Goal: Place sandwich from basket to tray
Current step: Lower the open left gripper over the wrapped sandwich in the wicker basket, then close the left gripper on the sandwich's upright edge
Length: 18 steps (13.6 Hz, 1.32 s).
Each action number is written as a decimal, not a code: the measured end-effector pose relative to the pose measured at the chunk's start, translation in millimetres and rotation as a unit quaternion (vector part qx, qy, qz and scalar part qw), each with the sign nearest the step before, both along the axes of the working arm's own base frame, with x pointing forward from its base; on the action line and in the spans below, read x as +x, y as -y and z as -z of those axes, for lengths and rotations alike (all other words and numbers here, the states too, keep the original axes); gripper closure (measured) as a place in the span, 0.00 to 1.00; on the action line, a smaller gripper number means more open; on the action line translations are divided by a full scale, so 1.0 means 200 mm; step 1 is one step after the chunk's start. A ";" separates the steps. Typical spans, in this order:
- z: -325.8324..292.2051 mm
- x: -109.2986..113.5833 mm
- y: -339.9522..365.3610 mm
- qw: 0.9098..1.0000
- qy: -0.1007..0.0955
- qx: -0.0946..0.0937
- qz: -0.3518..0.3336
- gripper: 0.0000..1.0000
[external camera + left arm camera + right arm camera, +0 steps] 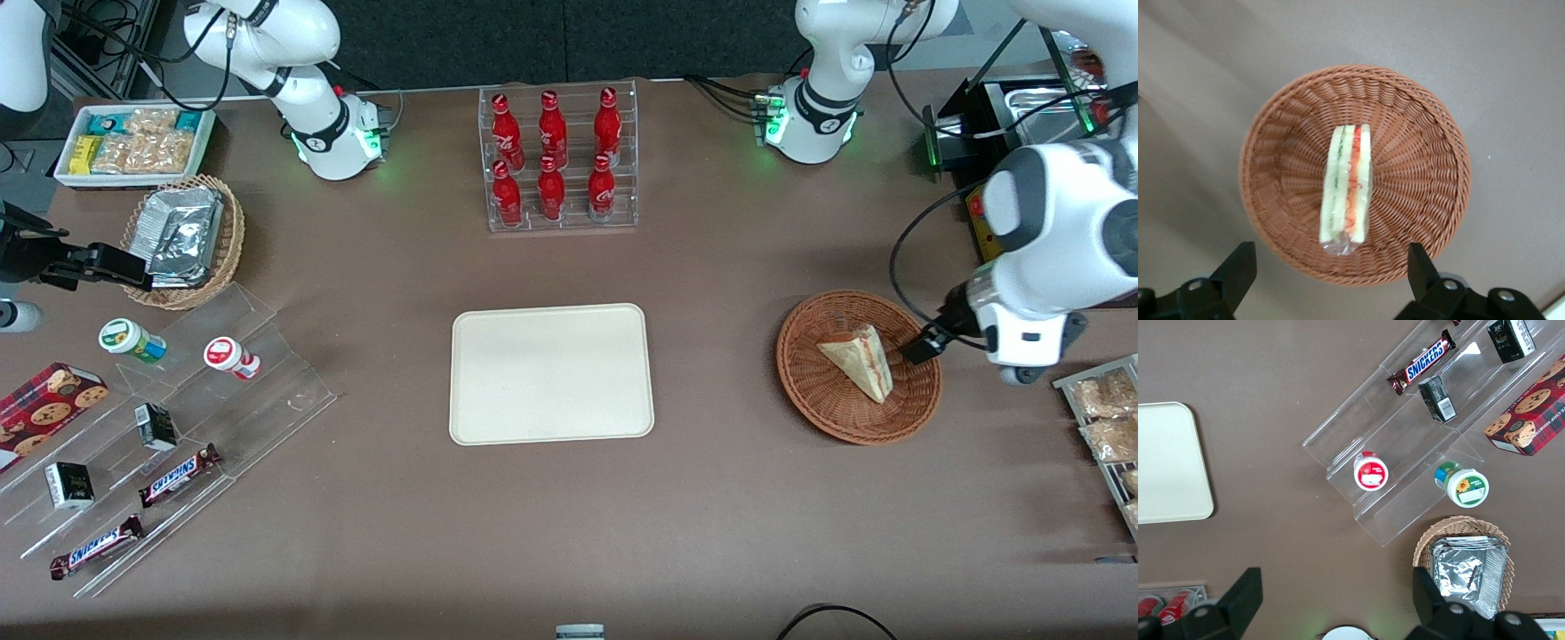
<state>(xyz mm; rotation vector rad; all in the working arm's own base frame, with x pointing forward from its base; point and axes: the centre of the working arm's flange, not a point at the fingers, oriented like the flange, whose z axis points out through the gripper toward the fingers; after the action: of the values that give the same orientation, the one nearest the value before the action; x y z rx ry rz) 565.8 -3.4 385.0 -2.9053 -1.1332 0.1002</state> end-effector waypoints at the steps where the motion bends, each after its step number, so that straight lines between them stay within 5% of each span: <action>1: 0.07 -0.03 0.01 1.000 0.011 0.001 -0.009 0.00; 9: 0.43 -0.22 0.03 0.999 0.051 0.001 -0.017 0.00; 18: 0.69 -0.28 0.08 0.999 0.044 0.005 -0.010 0.06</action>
<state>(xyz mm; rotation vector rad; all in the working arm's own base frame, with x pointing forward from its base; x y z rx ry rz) 510.7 -19.5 246.3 -2.9179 -1.1709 -0.0336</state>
